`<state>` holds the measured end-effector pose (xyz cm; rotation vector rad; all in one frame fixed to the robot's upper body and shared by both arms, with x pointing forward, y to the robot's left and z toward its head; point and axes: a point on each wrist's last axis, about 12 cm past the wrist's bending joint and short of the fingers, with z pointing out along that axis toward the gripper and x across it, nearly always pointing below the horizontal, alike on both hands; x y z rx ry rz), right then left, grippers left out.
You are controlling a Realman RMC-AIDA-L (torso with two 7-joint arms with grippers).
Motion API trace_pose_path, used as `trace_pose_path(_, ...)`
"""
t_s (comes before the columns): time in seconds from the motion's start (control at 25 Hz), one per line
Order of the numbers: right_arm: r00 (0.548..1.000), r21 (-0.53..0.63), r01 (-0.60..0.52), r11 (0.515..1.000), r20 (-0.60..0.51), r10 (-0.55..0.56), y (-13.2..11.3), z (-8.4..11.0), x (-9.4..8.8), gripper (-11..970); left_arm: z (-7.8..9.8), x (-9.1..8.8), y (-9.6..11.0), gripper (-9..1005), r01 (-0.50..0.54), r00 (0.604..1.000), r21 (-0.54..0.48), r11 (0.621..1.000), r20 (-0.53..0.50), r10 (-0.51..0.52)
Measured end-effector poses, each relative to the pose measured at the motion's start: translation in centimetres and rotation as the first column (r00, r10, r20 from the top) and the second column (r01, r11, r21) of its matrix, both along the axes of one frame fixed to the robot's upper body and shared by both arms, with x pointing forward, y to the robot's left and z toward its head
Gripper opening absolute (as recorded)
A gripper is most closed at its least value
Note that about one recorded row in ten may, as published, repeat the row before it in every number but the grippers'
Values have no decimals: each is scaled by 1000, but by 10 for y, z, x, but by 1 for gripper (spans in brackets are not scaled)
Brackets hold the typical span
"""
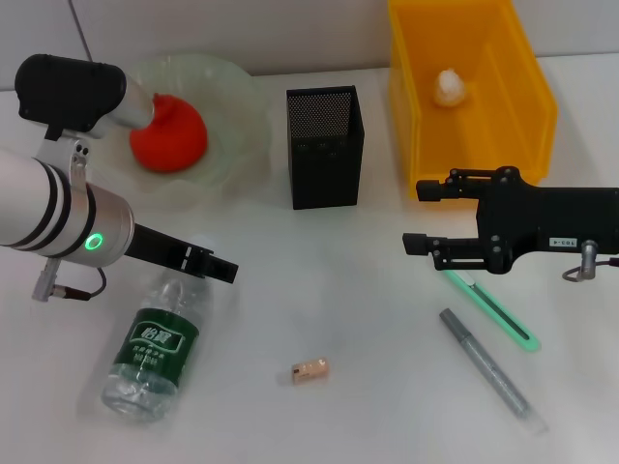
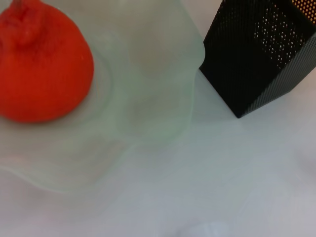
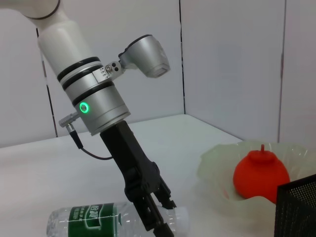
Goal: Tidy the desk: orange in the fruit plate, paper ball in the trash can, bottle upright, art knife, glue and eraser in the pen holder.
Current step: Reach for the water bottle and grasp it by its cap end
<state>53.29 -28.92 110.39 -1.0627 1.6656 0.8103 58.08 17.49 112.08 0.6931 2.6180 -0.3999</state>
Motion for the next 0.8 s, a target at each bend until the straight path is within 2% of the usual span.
trace_pose_path(0.8, 1000, 0, -2, 1000, -5, 2, -2, -1, -2, 710, -4, 3, -1, 799, -6, 1000, 12, 1000, 10, 6)
